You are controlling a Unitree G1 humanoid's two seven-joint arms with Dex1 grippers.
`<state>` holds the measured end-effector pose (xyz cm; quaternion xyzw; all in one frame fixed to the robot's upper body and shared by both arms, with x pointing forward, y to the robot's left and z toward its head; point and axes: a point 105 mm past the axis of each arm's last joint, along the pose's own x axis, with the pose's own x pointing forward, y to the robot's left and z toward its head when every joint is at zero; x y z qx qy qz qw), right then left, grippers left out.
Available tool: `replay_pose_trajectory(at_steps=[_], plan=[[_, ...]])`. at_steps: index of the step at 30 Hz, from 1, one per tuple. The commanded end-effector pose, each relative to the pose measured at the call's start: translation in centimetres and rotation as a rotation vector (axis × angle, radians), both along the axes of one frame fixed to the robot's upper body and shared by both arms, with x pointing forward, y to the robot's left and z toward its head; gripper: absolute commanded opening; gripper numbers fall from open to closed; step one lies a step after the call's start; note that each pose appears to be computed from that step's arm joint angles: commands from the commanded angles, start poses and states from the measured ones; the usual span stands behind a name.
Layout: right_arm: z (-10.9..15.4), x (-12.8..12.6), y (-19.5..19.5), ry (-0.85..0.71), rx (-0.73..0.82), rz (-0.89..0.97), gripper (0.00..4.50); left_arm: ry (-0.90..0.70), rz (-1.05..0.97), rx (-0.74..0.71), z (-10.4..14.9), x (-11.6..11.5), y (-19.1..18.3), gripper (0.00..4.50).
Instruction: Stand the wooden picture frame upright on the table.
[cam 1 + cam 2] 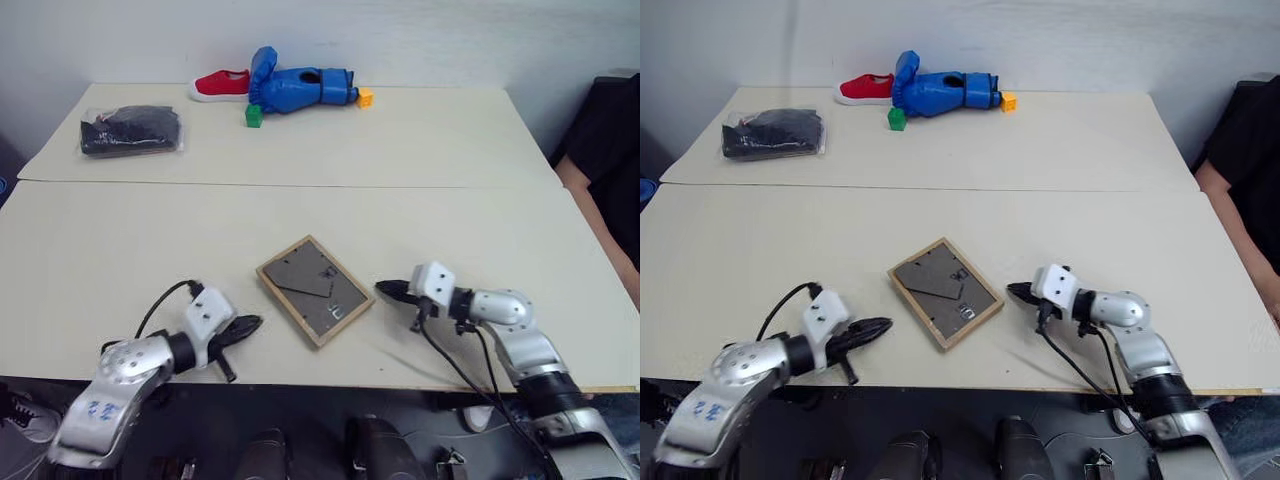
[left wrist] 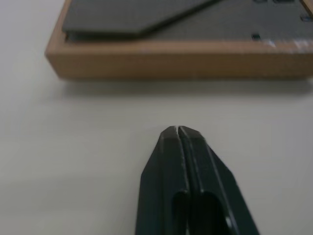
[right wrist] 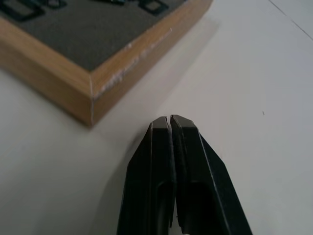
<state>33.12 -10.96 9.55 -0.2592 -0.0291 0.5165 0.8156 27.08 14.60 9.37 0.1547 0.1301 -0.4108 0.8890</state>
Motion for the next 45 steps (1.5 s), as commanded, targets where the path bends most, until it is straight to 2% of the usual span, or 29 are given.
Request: replay_pose_trajectory(at_steps=[1,6,13,21,24,26,29,32,34,36,39,43,45], plan=[[0.9,-0.8,1.3,-0.018,0.024,0.061,0.00,0.030,-0.010,0.016,-0.7,0.2,-0.5,0.03],[1.0,-3.2,2.4,0.022,0.026,0.127,0.00,0.018,0.006,0.038,-0.9,1.8,-0.6,0.03],[0.2,-5.1,2.3,0.071,0.000,0.088,0.00,-0.021,0.002,0.007,0.0,3.3,-1.3,0.03],[0.3,-3.9,-0.4,0.052,-0.043,-0.020,0.00,0.094,0.022,0.162,-2.0,1.5,3.3,0.03],[0.5,-3.6,-0.8,0.051,-0.043,-0.033,0.00,0.097,0.037,0.170,-1.9,1.2,4.6,0.03],[0.6,-3.5,-1.0,0.052,-0.041,-0.034,0.00,0.100,0.047,0.131,-1.3,1.1,5.0,0.03],[1.2,-4.0,-1.0,0.042,-0.035,0.010,0.00,0.197,0.036,-0.033,0.8,0.1,5.6,0.03],[1.4,-4.8,-0.6,0.034,-0.063,0.081,0.00,0.446,0.072,-0.208,1.9,-1.2,6.5,0.63],[1.4,-4.9,-0.2,0.027,-0.091,0.101,0.00,0.659,0.081,-0.276,2.1,-2.4,6.6,1.18],[1.1,-4.8,0.4,0.015,-0.108,0.115,0.00,0.828,0.130,-0.368,2.1,-2.4,6.4,1.79],[0.8,-4.7,1.1,0.007,-0.121,0.122,0.00,0.954,0.137,-0.484,2.3,-1.4,5.5,2.66],[0.3,-4.7,1.4,0.005,-0.175,0.135,0.00,1.038,0.143,-0.474,1.6,-0.2,4.0,3.99],[0.2,-4.7,1.5,0.005,-0.185,0.134,0.00,1.054,0.139,-0.477,1.3,0.2,3.0,4.48]])
